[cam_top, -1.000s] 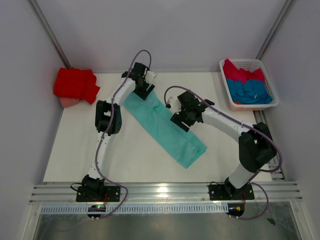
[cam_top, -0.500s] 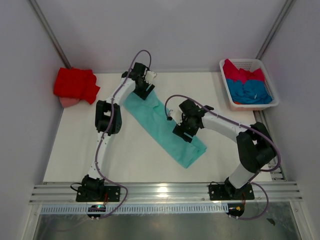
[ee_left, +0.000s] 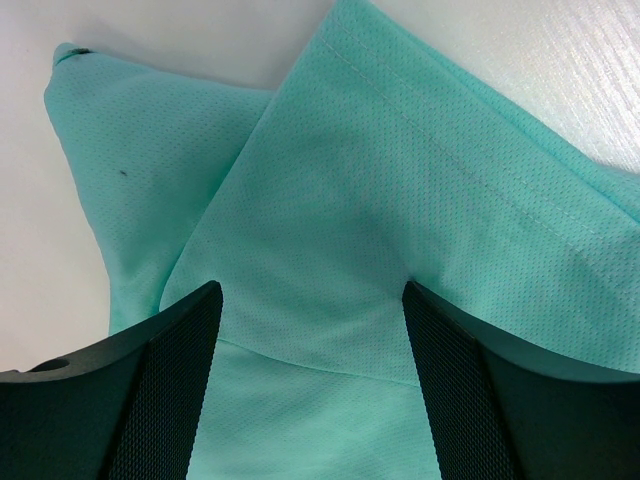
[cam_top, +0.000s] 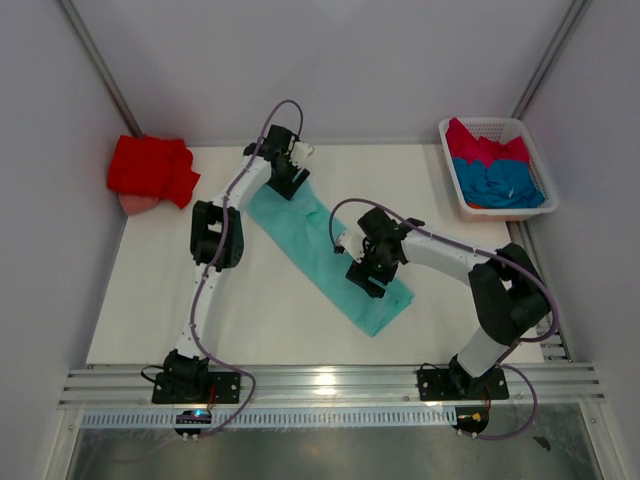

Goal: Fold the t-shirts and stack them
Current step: Fold the tshirt

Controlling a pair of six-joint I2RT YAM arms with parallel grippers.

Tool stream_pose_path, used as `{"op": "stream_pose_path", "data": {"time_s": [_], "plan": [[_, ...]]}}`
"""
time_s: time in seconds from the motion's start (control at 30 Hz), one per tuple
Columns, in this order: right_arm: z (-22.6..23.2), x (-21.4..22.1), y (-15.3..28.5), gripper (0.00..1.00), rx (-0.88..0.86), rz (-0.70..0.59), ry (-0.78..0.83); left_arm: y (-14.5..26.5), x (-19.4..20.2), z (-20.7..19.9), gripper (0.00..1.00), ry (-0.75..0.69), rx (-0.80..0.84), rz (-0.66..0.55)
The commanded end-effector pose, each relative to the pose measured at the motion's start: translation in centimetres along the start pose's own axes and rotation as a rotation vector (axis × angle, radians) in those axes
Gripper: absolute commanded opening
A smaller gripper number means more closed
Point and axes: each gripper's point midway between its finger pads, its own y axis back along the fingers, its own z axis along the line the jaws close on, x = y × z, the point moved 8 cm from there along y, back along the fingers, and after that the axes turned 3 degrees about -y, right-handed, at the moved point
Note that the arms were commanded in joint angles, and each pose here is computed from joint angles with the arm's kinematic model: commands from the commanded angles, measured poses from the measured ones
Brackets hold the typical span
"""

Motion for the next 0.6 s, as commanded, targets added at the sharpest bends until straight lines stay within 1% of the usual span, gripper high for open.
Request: {"op": "stream_pose_path", "data": {"time_s": [0.0, 0.27, 0.57], "plan": [[0.4, 0.1, -0.3, 0.79, -0.027, -0.003, 0.022, -1.4, 2.3, -0.8, 0.76, -0.012, 0.016, 0.106], [0.7, 0.7, -1.3, 0.79, -0.053, 0.053, 0.003, -1.3, 2.3, -0.8, 0.76, -0.014, 0.02, 0.104], [2.7, 2.1, -2.5, 0.79, -0.097, 0.128, 0.031, -2.3, 2.5, -0.9, 0.76, -0.02, 0.027, 0.108]]}}
